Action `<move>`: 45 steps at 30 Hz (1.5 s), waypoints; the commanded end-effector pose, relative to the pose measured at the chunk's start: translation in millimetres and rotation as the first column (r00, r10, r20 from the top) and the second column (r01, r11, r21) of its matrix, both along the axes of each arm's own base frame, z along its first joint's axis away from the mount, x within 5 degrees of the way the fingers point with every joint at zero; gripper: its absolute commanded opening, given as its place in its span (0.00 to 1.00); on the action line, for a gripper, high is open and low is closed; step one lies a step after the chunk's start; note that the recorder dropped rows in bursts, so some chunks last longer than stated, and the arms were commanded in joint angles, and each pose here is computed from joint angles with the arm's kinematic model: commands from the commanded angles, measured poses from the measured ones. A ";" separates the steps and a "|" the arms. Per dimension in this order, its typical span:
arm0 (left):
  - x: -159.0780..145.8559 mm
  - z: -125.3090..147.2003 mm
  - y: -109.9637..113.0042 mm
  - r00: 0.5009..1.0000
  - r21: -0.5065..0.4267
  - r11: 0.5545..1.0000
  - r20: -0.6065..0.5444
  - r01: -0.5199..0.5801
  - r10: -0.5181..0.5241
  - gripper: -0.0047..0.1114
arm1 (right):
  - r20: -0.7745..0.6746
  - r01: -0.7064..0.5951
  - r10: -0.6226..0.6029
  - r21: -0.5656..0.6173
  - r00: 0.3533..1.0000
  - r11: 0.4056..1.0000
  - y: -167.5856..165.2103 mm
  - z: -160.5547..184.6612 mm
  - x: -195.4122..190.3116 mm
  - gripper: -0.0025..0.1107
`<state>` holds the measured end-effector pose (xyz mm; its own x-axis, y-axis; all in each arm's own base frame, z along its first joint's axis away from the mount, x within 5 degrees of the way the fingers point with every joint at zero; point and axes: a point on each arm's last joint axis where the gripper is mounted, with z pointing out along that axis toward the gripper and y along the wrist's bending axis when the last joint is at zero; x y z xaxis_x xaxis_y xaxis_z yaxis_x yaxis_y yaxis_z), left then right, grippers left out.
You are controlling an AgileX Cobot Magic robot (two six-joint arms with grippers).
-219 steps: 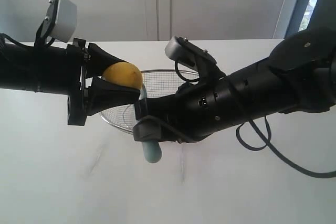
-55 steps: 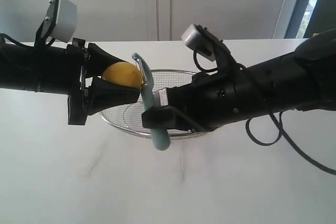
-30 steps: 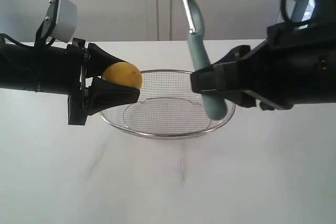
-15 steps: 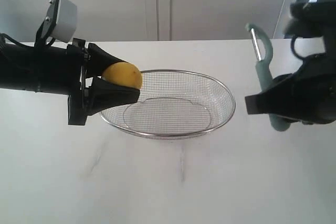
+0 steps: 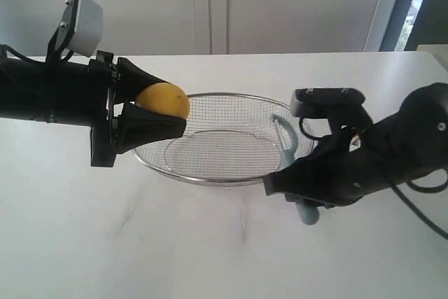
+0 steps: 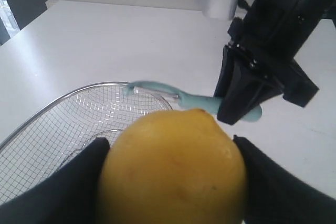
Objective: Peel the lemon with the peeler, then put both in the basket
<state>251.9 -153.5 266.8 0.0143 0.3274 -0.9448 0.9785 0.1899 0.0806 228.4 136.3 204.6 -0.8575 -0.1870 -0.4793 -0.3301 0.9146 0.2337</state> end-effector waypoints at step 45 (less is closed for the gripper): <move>-2.9 3.8 -1.0 0.999 -0.020 0.999 0.047 0.028 -0.027 0.04 | -0.036 -0.203 0.328 0.720 0.944 0.663 53.0 7.2 0.4 0.02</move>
<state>251.9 -153.5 266.8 0.0143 0.3274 -0.9448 0.9785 0.1899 0.0806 228.9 191.4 204.6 -0.9042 -0.0853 -0.4184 -0.4168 0.3893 0.8214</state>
